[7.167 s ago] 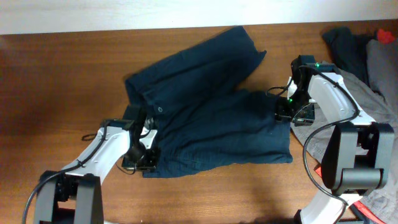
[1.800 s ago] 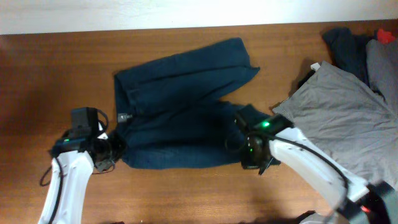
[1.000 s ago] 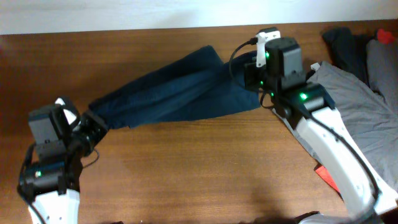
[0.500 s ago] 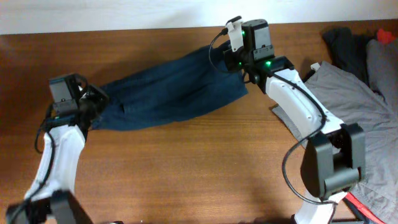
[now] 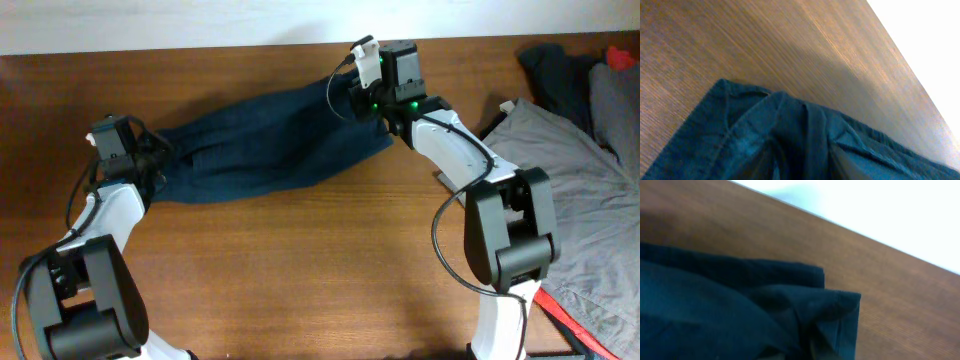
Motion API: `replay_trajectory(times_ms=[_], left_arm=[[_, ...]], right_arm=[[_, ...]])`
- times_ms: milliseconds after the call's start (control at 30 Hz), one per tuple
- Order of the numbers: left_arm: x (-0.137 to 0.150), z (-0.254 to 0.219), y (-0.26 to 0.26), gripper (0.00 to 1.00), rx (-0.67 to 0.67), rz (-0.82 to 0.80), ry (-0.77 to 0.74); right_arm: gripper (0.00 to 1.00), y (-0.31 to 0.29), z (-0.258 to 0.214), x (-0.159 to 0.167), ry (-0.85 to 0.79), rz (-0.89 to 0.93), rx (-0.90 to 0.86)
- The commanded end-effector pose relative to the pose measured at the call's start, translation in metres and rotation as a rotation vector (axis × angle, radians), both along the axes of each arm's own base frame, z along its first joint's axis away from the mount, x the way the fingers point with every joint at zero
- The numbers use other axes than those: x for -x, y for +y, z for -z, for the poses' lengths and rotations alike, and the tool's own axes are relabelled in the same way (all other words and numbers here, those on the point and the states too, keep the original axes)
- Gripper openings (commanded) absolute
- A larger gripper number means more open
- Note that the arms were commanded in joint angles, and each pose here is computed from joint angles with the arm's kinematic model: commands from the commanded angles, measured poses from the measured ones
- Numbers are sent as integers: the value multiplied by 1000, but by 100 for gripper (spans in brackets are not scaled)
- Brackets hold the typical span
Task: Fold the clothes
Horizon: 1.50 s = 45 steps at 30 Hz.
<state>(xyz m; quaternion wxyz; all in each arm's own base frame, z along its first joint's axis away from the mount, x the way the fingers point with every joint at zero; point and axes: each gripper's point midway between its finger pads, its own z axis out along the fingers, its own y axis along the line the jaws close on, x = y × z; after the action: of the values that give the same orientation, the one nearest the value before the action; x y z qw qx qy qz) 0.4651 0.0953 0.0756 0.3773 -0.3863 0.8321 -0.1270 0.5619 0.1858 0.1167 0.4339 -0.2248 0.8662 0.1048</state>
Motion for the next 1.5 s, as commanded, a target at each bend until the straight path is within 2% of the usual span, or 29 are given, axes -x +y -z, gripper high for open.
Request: replay_trajectory(times_ms=[0, 33, 67, 200, 300, 400, 433, 533, 633, 767, 933, 1267, 1333, 1400, 1433, 1467], left_arm=[[1, 6, 14, 73, -29, -35, 15], [1, 6, 14, 87, -31, -28, 14], [1, 5, 13, 99, -29, -21, 12], [-3, -6, 16, 99, 18, 7, -22], [1, -20, 24, 99, 44, 8, -50], [20, -23, 45, 99, 27, -65, -1], [34, -19, 54, 99, 32, -102, 48], [46, -8, 46, 99, 84, -66, 106], [46, -6, 30, 99, 67, 35, 120], [43, -7, 20, 99, 74, 68, 112], [39, -5, -1, 99, 80, 153, 112], [45, 41, -16, 99, 95, 170, 234], [49, 43, -15, 91, 94, 163, 255], [58, 48, -17, 73, 104, 160, 294], [63, 51, -18, 67, 113, 159, 317], [74, 56, -21, 65, 127, 156, 368]], right_arm=[[71, 7, 11, -6, 6, -10, -5], [99, 6, 12, -6, 7, -9, -4], [99, 1, 9, -8, 3, 0, -6], [99, -25, -12, -16, 18, 68, -41], [98, -37, -29, -8, 84, 58, -84], [99, -45, -26, 15, 213, 32, -120], [99, -55, -16, 29, 321, 86, -169], [99, -68, 0, 48, 474, 177, -227], [99, -68, 3, 55, 506, 179, -222], [99, -64, 4, 60, 531, 164, -237], [99, -48, 6, 83, 637, 101, -307], [99, -14, 52, 81, 661, 51, -293], [99, -6, 65, 80, 671, 39, -286], [99, 0, 81, 77, 671, 27, -281], [99, 2, 87, 75, 669, 27, -278], [99, -1, 99, 69, 655, 45, -254]])
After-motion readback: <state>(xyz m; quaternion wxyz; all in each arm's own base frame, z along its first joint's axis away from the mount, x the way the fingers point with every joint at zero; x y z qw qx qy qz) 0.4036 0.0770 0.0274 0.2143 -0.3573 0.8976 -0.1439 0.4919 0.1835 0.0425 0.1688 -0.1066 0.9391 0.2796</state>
